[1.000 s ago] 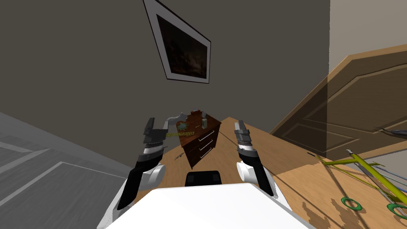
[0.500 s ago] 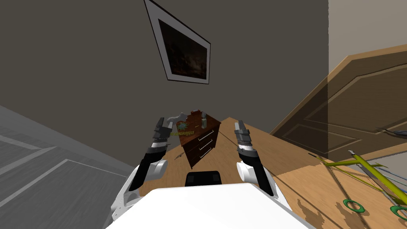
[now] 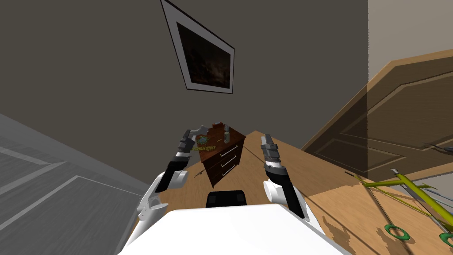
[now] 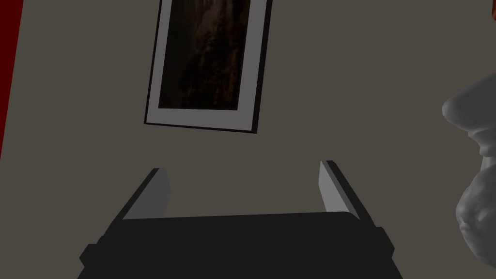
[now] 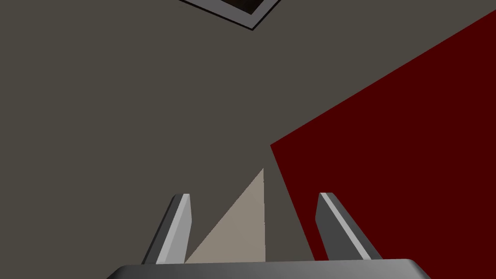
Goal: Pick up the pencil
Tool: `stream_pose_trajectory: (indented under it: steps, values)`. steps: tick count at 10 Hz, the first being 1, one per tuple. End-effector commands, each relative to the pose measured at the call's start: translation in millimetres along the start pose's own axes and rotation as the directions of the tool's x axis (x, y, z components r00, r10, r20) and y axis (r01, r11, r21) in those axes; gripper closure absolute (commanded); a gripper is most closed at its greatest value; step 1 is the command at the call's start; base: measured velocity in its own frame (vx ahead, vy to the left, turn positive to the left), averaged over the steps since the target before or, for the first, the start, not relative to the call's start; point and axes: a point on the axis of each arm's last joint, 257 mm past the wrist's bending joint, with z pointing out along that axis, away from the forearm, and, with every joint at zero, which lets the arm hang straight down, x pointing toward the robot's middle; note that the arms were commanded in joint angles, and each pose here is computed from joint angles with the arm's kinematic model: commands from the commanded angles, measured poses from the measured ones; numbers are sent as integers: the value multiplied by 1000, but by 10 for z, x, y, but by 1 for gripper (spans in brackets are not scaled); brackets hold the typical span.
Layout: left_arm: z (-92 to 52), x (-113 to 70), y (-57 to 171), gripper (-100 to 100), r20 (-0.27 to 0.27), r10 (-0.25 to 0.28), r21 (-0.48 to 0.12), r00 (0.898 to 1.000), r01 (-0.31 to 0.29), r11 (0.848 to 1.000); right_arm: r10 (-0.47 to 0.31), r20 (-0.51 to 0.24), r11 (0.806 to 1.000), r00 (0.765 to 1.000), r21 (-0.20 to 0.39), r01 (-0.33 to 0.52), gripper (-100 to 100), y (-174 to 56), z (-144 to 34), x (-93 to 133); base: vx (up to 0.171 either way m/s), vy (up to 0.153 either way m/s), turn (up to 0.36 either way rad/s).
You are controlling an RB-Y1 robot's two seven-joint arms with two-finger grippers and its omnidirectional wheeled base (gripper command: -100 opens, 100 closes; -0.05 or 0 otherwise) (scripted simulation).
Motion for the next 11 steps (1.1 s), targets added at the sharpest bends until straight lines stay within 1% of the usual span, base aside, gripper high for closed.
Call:
stream_pose_trajectory:
  steps: [1,2,3,4,5,6,7,8,9,10,11]
  values:
    - [62,-33,135,-100,-4,14,-37,1000,-14,999,0,0,1000,1000,0,0,0,0,0,0,3,-12,11]
    - [156,-73,294,-100,-16,45,-73,999,-46,996,0,0,1000,1000,0,0,0,0,0,0,8,-16,21]
    - [180,-73,321,-100,-15,44,-83,999,-45,995,0,0,1000,1000,0,0,0,0,0,0,8,-12,9]
    - [255,-138,473,-100,-24,78,-120,997,-81,989,0,0,1000,1000,0,0,0,0,0,0,10,-13,14]
    - [303,-137,503,-100,-22,77,-131,997,-79,988,0,0,1000,1000,0,0,0,0,0,0,12,-10,9]
    - [366,-224,636,-100,-29,113,-165,993,-117,979,0,0,1000,1000,0,0,0,0,0,0,11,-12,20]
    - [429,-226,674,-100,-26,112,-177,993,-115,977,0,0,1000,1000,0,0,0,0,0,0,10,-12,9]
    - [502,-333,790,-100,-30,149,-208,988,-152,966,0,0,1000,1000,0,0,0,0,0,0,19,-19,10]
    - [557,-341,834,-100,-26,148,-224,989,-150,963,0,0,1000,1000,0,0,0,0,0,0,19,-16,10]
    - [554,-344,844,-100,-25,148,-228,989,-150,962,0,0,1000,1000,0,0,0,0,0,0,9,-6,-1]
    - [655,-480,967,-100,-23,185,-265,982,-184,946,0,0,1000,1000,0,0,0,0,0,0,14,-15,13]
